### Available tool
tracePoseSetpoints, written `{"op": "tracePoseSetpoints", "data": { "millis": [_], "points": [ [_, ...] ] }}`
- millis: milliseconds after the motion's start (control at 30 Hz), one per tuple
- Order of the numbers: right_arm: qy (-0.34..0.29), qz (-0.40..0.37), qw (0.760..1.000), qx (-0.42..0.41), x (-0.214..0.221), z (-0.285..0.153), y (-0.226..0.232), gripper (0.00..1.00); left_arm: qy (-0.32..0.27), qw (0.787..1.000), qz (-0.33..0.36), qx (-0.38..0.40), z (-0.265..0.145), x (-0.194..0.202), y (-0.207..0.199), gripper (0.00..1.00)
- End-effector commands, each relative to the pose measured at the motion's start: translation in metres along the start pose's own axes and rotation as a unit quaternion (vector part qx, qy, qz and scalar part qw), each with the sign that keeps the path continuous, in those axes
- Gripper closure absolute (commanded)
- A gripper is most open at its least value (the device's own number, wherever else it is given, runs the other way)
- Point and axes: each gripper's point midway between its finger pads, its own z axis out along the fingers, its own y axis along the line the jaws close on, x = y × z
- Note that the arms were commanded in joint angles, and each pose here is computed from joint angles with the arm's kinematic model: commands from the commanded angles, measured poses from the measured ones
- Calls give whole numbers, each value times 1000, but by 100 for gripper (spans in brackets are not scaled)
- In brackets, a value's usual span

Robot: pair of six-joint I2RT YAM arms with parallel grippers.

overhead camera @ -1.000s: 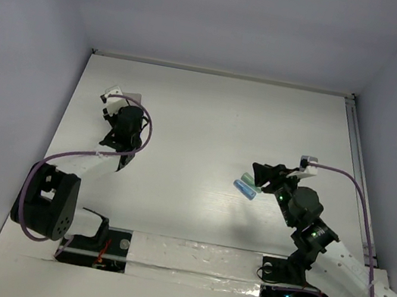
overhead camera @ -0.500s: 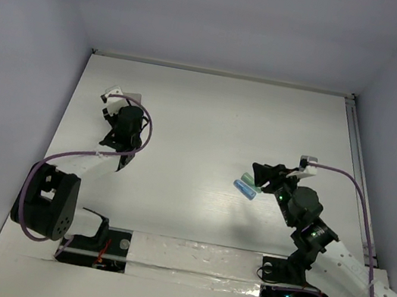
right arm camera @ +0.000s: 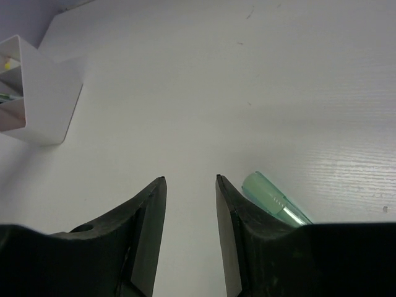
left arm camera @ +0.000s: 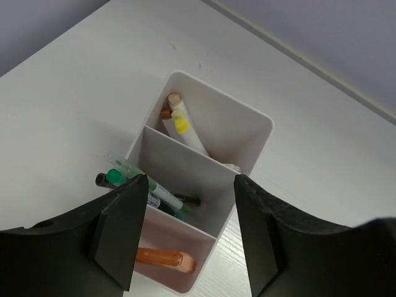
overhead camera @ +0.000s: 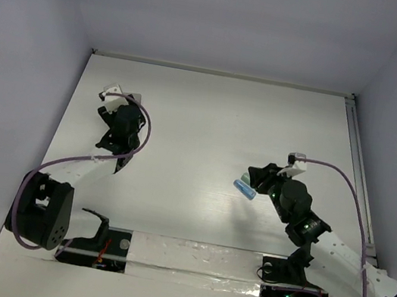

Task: Sort the stationery into containers
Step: Place the pen in the storage box, then pick up the pen from the center of the board.

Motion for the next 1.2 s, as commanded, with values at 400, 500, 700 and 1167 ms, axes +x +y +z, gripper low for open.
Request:
{"op": "tracePoseSetpoints", "data": {
  "millis": [400, 500, 700, 1167],
  "points": [
    [79, -43, 995, 45, 7, 23, 4, 100, 38, 970, -64, 230, -75, -10, -86, 78],
    [129, -72, 987, 62, 26, 33, 0, 100, 66, 951, -68, 293, -103, -1, -102, 86],
    [257, -129, 955, 75, 65, 45, -4, 70, 73, 933, -59, 349, -141, 2, -104, 88],
    [427, -220, 873, 81, 82, 40, -21, 56, 36, 916, -88, 389, -169, -19, -96, 78]
  ]
}}
